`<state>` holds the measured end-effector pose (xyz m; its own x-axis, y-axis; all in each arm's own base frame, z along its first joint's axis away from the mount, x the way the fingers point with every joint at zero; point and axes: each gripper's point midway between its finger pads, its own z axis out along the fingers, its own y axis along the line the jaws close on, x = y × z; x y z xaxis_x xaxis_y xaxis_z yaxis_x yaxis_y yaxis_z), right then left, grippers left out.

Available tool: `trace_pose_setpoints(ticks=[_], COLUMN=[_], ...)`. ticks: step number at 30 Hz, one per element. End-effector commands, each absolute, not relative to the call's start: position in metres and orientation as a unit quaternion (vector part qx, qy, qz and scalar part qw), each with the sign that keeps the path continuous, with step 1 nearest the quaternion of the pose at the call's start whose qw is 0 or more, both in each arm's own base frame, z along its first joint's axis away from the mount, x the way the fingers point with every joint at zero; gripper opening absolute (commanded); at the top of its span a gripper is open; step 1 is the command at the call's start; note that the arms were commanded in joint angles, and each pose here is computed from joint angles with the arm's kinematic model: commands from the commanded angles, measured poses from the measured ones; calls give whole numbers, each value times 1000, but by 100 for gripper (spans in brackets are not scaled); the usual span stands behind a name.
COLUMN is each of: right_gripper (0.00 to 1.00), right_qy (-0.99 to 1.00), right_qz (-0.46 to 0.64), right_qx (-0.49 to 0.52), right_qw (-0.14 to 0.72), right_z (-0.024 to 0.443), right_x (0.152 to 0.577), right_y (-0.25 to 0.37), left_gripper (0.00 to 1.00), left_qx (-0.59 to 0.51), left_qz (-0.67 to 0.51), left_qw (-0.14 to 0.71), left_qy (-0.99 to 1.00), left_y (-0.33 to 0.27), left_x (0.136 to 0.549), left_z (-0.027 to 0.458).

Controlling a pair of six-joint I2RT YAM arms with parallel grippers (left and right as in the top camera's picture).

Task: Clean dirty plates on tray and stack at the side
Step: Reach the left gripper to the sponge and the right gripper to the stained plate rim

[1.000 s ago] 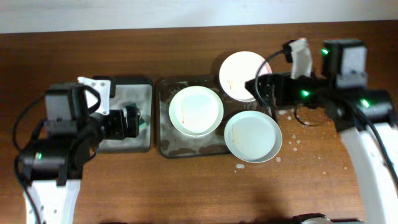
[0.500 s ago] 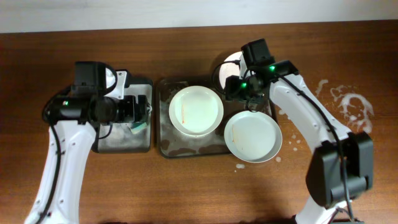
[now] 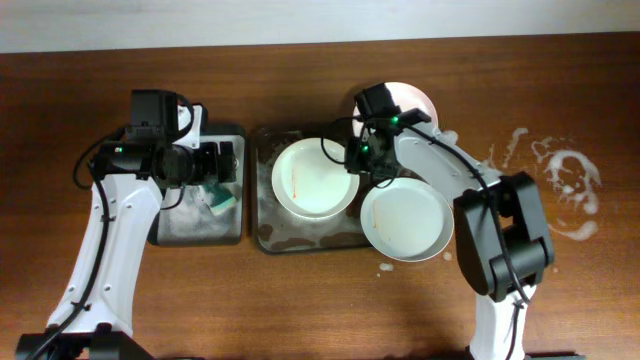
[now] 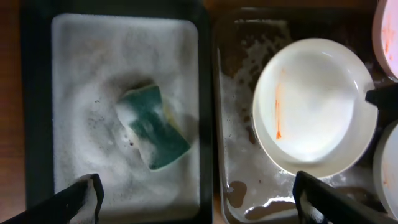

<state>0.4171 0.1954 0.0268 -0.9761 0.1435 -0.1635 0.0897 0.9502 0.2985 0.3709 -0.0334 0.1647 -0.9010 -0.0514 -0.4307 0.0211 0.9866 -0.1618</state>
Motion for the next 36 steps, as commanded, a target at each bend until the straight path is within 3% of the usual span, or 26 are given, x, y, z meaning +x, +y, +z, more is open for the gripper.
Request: trace_pose_setpoints(ticks=[1, 6, 14, 18, 23, 25, 36], right_gripper=[27, 14, 4, 4, 4, 4, 5], right_qy=[984, 983, 988, 989, 989, 989, 988], right_qz=[137, 132, 105, 105, 106, 106, 107], right_qx=[85, 112, 97, 91, 91, 91, 91], right_qw=[80, 65, 54, 55, 56, 56, 60], right_z=[11, 5, -5, -4, -4, -4, -4], right_x=[417, 410, 396, 396, 397, 397, 398], right_y=[199, 199, 198, 198, 198, 198, 199], left_gripper=[95, 95, 95, 79, 47, 39, 36], left_qx=[-19, -25, -23, -51, -179, -209, -242], left_qz=[-64, -41, -52, -82, -63, -41, 13], left_qw=[232, 248, 216, 150, 79, 80, 83], left_qy=[971, 967, 975, 984, 979, 974, 967], left_y=[-25, -16, -21, -31, -22, -14, 5], left_x=[376, 384, 382, 381, 375, 375, 384], left_z=[169, 168, 149, 107, 60, 57, 33])
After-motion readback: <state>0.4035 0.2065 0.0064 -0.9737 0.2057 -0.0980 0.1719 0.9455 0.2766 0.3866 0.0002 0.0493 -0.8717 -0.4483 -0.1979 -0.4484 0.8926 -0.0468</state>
